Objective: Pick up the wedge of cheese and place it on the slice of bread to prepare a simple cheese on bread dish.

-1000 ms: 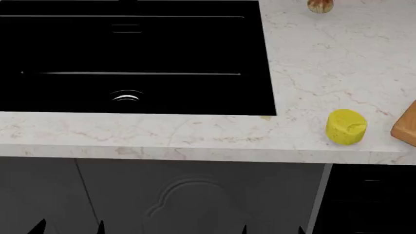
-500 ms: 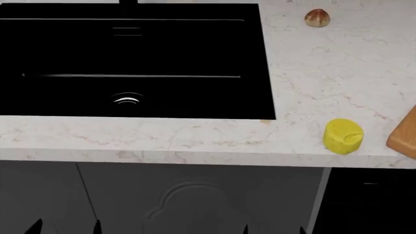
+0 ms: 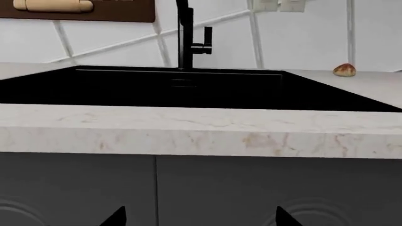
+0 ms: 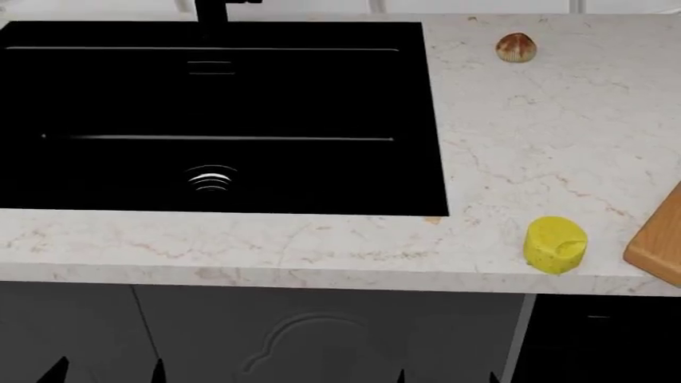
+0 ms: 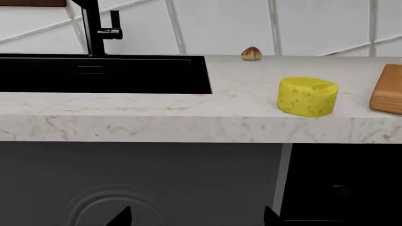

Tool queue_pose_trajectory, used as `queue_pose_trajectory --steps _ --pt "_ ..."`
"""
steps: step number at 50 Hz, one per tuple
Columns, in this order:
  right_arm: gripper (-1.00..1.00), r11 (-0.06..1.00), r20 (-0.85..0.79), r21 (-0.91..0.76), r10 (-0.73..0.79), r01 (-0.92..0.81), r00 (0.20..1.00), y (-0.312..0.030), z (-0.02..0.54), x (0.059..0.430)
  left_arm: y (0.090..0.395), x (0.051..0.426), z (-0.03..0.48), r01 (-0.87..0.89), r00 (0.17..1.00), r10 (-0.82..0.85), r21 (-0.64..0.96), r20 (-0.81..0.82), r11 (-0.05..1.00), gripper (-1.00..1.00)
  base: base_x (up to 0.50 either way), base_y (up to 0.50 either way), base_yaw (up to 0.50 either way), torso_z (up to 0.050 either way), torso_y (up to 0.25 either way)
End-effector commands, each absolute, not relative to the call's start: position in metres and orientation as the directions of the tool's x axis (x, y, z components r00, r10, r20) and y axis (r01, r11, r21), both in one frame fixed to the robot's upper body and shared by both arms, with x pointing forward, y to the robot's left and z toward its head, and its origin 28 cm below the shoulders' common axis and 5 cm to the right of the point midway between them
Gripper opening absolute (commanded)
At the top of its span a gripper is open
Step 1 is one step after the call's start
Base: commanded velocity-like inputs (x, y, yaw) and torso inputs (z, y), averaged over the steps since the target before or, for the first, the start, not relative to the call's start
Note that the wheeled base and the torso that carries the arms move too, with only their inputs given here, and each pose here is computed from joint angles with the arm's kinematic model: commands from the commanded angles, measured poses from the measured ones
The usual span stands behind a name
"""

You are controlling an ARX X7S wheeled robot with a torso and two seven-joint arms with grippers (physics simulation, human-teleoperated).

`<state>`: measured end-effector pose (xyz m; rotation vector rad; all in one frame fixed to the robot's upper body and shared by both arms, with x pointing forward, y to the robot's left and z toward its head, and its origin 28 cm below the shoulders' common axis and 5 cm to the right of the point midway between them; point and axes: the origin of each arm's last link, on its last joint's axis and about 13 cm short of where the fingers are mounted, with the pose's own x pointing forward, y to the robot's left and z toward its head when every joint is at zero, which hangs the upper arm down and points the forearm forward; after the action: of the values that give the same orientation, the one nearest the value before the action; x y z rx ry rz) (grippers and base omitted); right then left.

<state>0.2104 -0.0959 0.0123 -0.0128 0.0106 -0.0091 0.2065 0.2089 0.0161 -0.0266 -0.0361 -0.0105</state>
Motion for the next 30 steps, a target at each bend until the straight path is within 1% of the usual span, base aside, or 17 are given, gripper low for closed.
queue_pose_trajectory --steps 1,8,9,12,16,20,22,24,30 --pt "1.0 1.0 -0.012 -0.015 -0.009 0.009 1.0 -0.096 0.012 0.21 0.209 0.207 0.015 0.005 1.0 -0.004 -0.019 0.028 1.0 1.0 0.0 0.0 0.0 0.05 0.0" --pt "1.0 1.0 -0.007 -0.023 -0.011 0.011 1.0 -0.096 0.012 0.21 0.209 0.205 0.016 0.01 0.999 -0.009 -0.026 0.037 1.0 1.0 0.0 0.0 0.0 0.05 0.0" --pt "1.0 1.0 -0.007 -0.022 -0.016 0.016 1.0 -0.096 0.012 0.209 0.209 0.206 0.014 -0.01 1.0 0.01 0.004 0.003 1.0 1.0 0.0 0.0 0.0 0.029 0.0" --pt "1.0 1.0 -0.002 -0.008 -0.02 0.02 1.0 -0.098 0.018 0.208 0.214 0.21 0.02 -0.047 0.999 0.047 0.024 -0.006 0.999 1.0 0.0 0.0 0.0 0.0 0.0" --pt "1.0 1.0 0.007 -0.007 -0.011 0.011 1.0 -0.1 0.029 0.206 0.219 0.213 0.044 -0.064 0.997 0.063 0.043 0.039 0.997 1.0 0.0 0.0 0.0 0.0 0.0" --pt "1.0 0.998 0.018 0.0 -0.057 0.057 0.998 -0.111 0.048 0.21 0.221 0.215 0.064 -0.068 0.995 0.064 0.056 0.076 0.996 1.0 0.0 0.0 0.0 0.0 0.0" --pt "1.0 0.997 0.027 0.001 -0.079 0.079 0.997 -0.114 0.054 0.213 0.222 0.216 0.07 -0.074 0.994 0.069 0.057 0.087 0.996 1.0 0.0 0.0 0.0 0.0 0.0" --pt "1.0 0.996 0.037 -0.001 -0.092 0.092 0.995 -0.117 0.063 0.214 0.222 0.214 0.077 -0.069 0.994 0.07 -0.005 0.083 0.998 1.0 0.0 0.0 0.0 0.0 0.0" --pt "1.0 0.995 0.081 -0.01 -0.103 0.104 0.991 -0.121 0.087 0.214 0.222 0.213 0.1 -0.067 0.991 0.064 0.019 0.118 0.998 1.0 0.0 0.0 0.0 0.0 0.0"
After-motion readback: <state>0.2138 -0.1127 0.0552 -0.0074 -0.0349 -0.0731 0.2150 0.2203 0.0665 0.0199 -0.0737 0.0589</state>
